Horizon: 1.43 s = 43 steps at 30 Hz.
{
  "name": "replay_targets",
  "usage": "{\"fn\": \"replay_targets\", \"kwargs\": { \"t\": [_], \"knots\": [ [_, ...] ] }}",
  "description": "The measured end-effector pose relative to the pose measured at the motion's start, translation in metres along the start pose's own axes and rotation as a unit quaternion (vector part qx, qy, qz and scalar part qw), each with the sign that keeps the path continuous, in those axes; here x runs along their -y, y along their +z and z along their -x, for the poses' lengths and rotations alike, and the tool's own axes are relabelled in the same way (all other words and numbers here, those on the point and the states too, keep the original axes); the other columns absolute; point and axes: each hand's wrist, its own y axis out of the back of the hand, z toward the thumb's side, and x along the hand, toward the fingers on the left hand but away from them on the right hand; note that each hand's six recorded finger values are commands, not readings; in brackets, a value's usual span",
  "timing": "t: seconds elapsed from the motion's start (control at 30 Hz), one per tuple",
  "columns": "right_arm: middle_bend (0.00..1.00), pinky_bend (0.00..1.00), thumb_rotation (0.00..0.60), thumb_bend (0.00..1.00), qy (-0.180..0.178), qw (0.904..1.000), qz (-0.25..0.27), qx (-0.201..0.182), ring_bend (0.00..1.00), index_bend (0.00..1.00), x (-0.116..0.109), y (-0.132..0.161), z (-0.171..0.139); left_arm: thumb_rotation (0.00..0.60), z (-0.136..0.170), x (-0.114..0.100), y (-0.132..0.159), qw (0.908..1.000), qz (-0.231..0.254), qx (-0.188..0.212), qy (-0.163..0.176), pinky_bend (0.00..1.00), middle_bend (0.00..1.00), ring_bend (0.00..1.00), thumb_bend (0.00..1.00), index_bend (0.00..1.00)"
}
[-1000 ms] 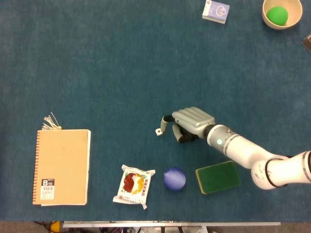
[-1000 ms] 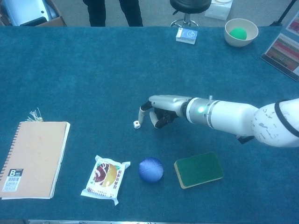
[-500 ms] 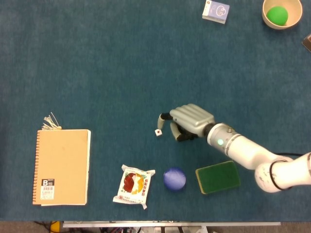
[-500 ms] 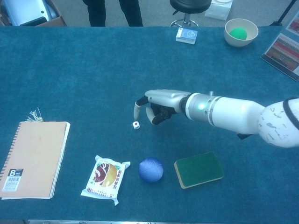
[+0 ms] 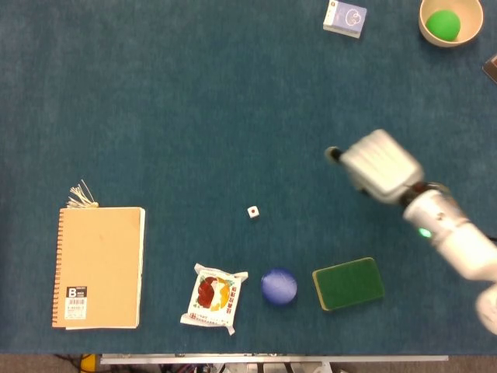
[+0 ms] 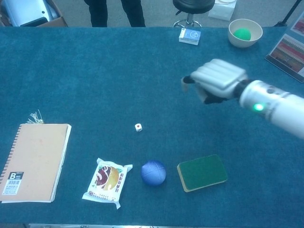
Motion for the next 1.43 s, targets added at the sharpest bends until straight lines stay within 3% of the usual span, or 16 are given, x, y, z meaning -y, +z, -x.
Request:
{"fn": "replay_targets", "kwargs": {
  "t": [0.07,0.23,0.47,0.53,0.6,0.7,0.8,1.13,1.43],
  "knots": [
    [0.85,1.0,0.6,0.76,-0.004,0.9992,-0.037,0.011,0.97,0.35,0.001,-0.012,-0.014,0.6,-0.001,0.001,0.0,1.0,0.001,0.001,0.0,0.16,0.34,0.1,0.38,0.43],
    [0.74,1.0,0.6,0.61,-0.002,0.9933,-0.113,0.027,0.87,0.35,0.005,-0.027,-0.046,0.6,-0.003,0.002,0.003,0.9999,0.007,0.01,0.002,0.17,0.34,0.1,0.38,0.43],
    [0.65,1.0,0.6,0.54,0.008,0.9761,-0.201,0.083,0.73,0.35,0.001,-0.058,-0.101,0.6,-0.011,0.011,0.008,0.9994,0.019,0.028,-0.004,0.19,0.34,0.11,0.38,0.43],
    [0.64,0.96,0.6,0.54,0.008,0.971,-0.214,0.106,0.69,0.35,-0.003,-0.068,-0.118,0.6,-0.013,0.014,0.009,0.9993,0.02,0.031,-0.009,0.19,0.34,0.11,0.38,0.43],
    [0.63,0.87,0.6,0.54,0.006,0.968,-0.219,0.122,0.66,0.38,-0.006,-0.075,-0.131,0.6,-0.015,0.019,0.01,0.9991,0.022,0.034,-0.015,0.19,0.34,0.11,0.38,0.43],
    [0.61,0.74,0.6,0.54,-0.002,0.9641,-0.226,0.14,0.62,0.49,-0.009,-0.082,-0.147,0.6,-0.018,0.024,0.011,0.9987,0.025,0.038,-0.022,0.19,0.34,0.11,0.38,0.43],
    [0.6,0.66,0.6,0.54,-0.008,0.9599,-0.232,0.157,0.58,0.53,-0.009,-0.09,-0.161,0.6,-0.02,0.027,0.011,0.9985,0.027,0.039,-0.026,0.19,0.34,0.12,0.38,0.43],
    [0.6,0.65,0.6,0.54,-0.037,0.9562,-0.209,0.202,0.57,0.54,-0.004,-0.114,-0.192,0.6,-0.021,0.025,0.009,0.9988,0.027,0.037,-0.02,0.19,0.34,0.12,0.38,0.43],
    [0.6,0.65,0.6,0.54,-0.049,0.9564,-0.181,0.224,0.57,0.54,-0.003,-0.127,-0.199,0.6,-0.019,0.022,0.003,0.9994,0.019,0.024,-0.014,0.19,0.34,0.12,0.38,0.43]
  ]
}}
